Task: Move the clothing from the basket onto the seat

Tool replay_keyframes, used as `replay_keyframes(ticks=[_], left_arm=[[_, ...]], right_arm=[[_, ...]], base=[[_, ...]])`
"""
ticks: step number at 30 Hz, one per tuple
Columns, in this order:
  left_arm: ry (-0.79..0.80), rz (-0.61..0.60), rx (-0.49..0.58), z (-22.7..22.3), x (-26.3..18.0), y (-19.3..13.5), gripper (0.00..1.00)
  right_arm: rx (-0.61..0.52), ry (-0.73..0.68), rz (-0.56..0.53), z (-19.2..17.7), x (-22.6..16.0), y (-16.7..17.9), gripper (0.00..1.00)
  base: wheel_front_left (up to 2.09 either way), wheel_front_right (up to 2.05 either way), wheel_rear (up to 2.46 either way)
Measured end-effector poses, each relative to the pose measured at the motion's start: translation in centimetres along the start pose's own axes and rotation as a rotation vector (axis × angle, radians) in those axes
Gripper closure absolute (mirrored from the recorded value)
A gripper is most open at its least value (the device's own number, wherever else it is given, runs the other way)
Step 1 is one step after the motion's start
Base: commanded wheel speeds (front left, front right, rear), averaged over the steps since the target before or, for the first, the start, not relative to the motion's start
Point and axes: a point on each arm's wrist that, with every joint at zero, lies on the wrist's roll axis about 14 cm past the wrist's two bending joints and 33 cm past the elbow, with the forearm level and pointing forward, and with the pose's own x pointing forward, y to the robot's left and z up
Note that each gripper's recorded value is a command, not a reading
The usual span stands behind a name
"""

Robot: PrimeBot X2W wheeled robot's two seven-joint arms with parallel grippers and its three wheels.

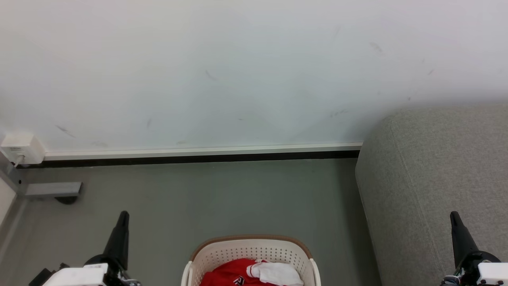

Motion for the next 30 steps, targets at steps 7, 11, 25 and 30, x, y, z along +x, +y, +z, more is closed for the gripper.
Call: replay_keyframes(ticks=[7, 11, 25, 30], left_arm=[[0.000, 0.000, 0.000, 0.00, 0.00, 0.00, 1.00], [0.000, 0.000, 0.000, 0.00, 0.00, 0.00, 1.00], [0.000, 0.000, 0.000, 0.00, 0.00, 0.00, 1.00], [0.000, 0.000, 0.000, 0.00, 0.00, 0.00, 1.00]], right_arm=[[0.000, 0.000, 0.000, 0.00, 0.00, 0.00, 1.00], [0.000, 0.000, 0.000, 0.00, 0.00, 0.00, 1.00], [0.000, 0.000, 0.000, 0.00, 0.00, 0.00, 1.00], [0.000, 0.000, 0.000, 0.00, 0.00, 0.00, 1.00]], base=[[0.00, 0.00, 0.00], [0.00, 0.00, 0.00], [0.00, 0.00, 0.00], [0.00, 0.00, 0.00]])
